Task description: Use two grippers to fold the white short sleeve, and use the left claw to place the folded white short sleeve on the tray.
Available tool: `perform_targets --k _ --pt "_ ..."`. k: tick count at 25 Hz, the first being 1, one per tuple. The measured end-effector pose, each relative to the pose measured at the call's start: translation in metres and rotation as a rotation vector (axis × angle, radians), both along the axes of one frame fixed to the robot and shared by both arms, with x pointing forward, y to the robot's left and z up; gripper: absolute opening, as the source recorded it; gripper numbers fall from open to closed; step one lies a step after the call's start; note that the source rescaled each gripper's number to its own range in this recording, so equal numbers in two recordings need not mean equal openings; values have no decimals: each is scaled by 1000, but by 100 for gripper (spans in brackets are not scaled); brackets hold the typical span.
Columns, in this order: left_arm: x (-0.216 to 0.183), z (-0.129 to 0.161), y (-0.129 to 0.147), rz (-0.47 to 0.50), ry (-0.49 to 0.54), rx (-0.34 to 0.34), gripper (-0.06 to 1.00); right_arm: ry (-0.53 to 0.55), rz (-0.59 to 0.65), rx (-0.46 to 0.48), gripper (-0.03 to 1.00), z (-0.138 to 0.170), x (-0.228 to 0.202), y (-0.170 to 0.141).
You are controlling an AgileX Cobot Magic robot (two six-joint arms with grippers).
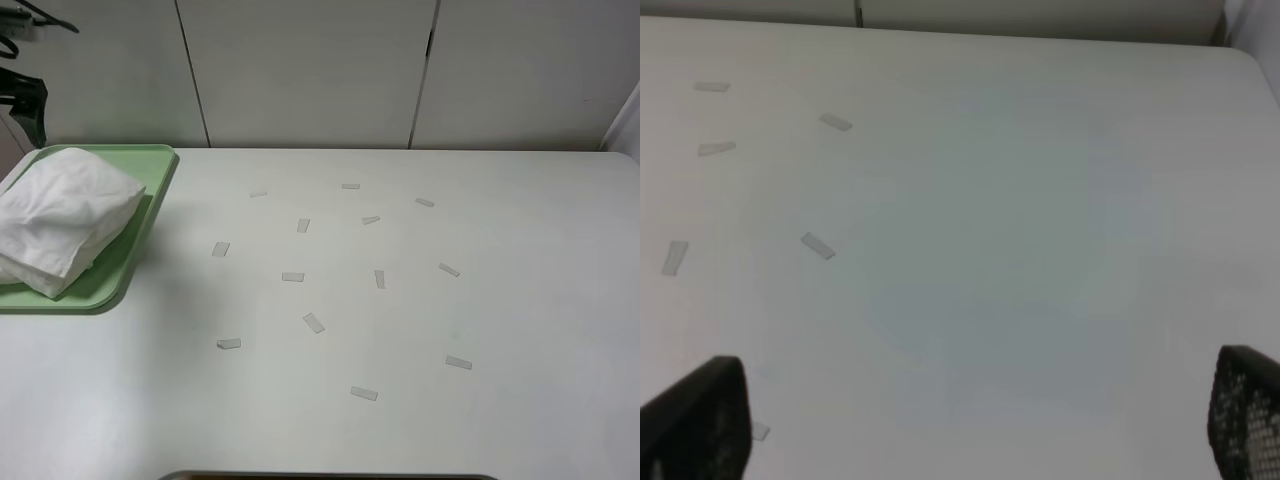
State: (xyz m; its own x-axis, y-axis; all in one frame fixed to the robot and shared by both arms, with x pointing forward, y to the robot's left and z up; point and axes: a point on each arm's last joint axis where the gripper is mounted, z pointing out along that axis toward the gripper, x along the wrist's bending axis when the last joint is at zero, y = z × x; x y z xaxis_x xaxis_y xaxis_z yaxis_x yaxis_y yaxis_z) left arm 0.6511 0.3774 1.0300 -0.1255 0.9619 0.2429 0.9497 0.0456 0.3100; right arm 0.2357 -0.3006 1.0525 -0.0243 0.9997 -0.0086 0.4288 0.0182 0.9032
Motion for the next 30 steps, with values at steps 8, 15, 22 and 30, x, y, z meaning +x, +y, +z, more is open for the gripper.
perform_targets --k 8,15,22,30 --pt "-32 65 -43 -67 -65 -8 100 0 0 0 100 0 0 0" --pt "-55 104 -85 -177 -156 -18 100 0 0 0 100 0 0 0" --pt "-93 148 -117 -276 -284 -40 100 0 0 0 100 0 0 0" --pt "-169 165 -117 -294 -358 -76 100 0 0 0 100 0 0 0"
